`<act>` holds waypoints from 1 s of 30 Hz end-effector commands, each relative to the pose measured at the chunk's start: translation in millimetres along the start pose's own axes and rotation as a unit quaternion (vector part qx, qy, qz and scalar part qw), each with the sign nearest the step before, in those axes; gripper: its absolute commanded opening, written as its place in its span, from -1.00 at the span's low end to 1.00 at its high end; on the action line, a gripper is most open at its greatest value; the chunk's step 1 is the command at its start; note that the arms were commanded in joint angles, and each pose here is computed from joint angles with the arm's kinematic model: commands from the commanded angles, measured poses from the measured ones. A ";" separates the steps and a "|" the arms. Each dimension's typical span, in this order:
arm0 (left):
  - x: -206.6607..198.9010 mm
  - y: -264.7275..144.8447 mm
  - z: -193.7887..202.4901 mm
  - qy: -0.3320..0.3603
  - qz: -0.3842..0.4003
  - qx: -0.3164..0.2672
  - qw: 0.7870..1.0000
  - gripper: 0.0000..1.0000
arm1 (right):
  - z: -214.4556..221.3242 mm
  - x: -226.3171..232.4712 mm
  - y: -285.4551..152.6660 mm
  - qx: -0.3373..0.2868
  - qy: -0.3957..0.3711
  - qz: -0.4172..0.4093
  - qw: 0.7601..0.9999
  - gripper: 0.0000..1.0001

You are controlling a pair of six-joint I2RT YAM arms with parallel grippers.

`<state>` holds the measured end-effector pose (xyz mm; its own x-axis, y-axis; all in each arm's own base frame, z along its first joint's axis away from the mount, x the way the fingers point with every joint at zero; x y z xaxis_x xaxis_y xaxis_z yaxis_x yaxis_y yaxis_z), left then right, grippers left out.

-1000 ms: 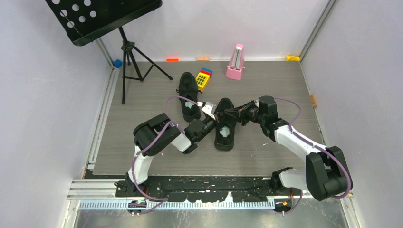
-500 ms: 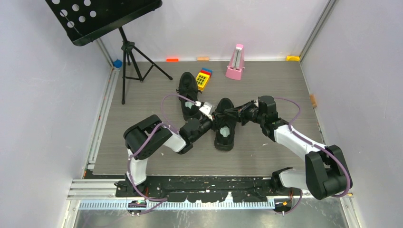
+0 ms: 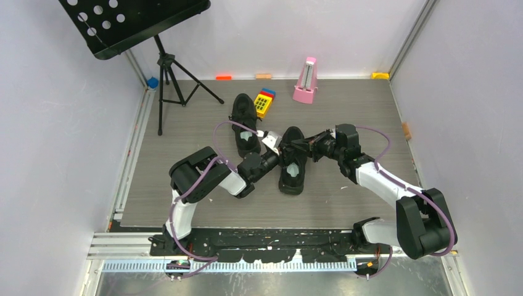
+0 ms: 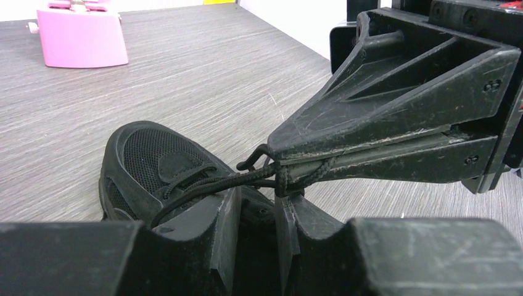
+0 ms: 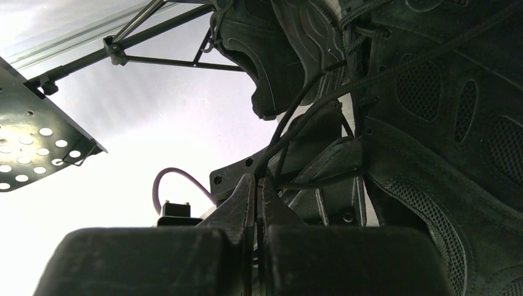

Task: Tie the shoes

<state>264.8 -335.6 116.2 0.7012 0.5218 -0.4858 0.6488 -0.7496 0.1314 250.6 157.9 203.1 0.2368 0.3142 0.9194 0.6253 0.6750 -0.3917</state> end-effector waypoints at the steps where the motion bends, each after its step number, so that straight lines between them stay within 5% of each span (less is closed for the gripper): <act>1: 4.3 9.3 -12.2 0.019 -0.012 -0.035 0.999 -0.40 | 1.5 18.6 -4.3 0.008 -0.007 -0.047 0.999 -1.00; 30: -7.3 27.1 -38.9 0.065 0.013 -0.073 0.995 -0.31 | 2.1 2.4 -11.1 -0.034 0.076 -0.017 0.996 -1.00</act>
<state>275.2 -341.9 127.2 0.7263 0.5527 -0.4087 0.6535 -0.7396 0.1611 246.5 150.5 203.8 0.3291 0.2182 0.9187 0.6899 0.6087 -0.3918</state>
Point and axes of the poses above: each gripper's point midway between its finger pads, its own y axis out along the fingers, its own x axis along the line the jaws close on, z = x × y, the point moved 9 cm from there along -y, back along the fingers, and after that the axes turned 14 degrees about -y, right-handed, at the moved point
